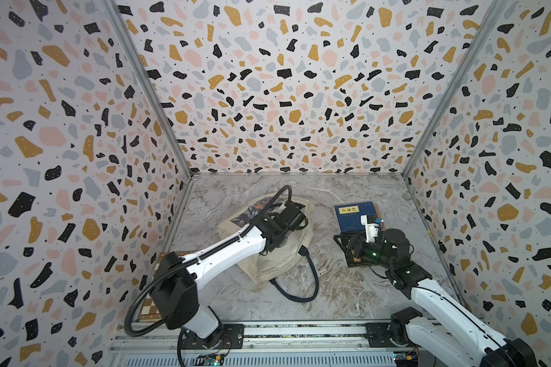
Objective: Take out the books from the canvas bag
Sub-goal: Pick up the book from the canvas bag.
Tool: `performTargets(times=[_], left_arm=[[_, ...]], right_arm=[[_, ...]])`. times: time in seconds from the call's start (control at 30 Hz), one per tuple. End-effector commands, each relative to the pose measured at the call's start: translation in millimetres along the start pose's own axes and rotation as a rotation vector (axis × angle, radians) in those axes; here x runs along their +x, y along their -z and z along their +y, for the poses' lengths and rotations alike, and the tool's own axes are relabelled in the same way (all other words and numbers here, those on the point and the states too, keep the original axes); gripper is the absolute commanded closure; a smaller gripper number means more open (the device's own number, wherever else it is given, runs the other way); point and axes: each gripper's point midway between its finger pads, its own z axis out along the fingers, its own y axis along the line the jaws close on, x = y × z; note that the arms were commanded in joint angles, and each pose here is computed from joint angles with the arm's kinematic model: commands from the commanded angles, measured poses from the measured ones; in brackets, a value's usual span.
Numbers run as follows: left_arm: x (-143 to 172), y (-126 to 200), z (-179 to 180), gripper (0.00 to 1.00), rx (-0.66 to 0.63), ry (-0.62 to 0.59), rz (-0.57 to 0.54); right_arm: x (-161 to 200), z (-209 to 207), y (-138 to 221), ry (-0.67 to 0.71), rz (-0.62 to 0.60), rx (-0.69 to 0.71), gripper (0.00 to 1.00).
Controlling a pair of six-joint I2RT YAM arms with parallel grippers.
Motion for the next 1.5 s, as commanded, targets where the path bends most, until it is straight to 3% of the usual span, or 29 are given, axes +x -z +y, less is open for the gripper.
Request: performTargets(times=[0.0,0.2,0.4,0.83,1.47], left_arm=[[-28,26,17,1.00,0.020,0.065,-0.127],[-51,54,22,1.00,0.125,0.115,-0.297],[-56,70,10,1.00,0.241,0.131,-0.415],[-43,79,4,1.00,0.312,0.148,-0.497],[-39,100,7,1.00,0.376,0.167,-0.578]], right_arm=[[9,37,-6,0.050,0.016,-0.093,0.09],[55,88,-33,0.007,0.093,-0.165,0.11],[76,107,-76,-0.080,0.189,-0.184,0.15],[57,82,-148,-0.198,0.055,0.016,0.26],[45,68,-229,-0.198,-0.008,0.071,0.42]])
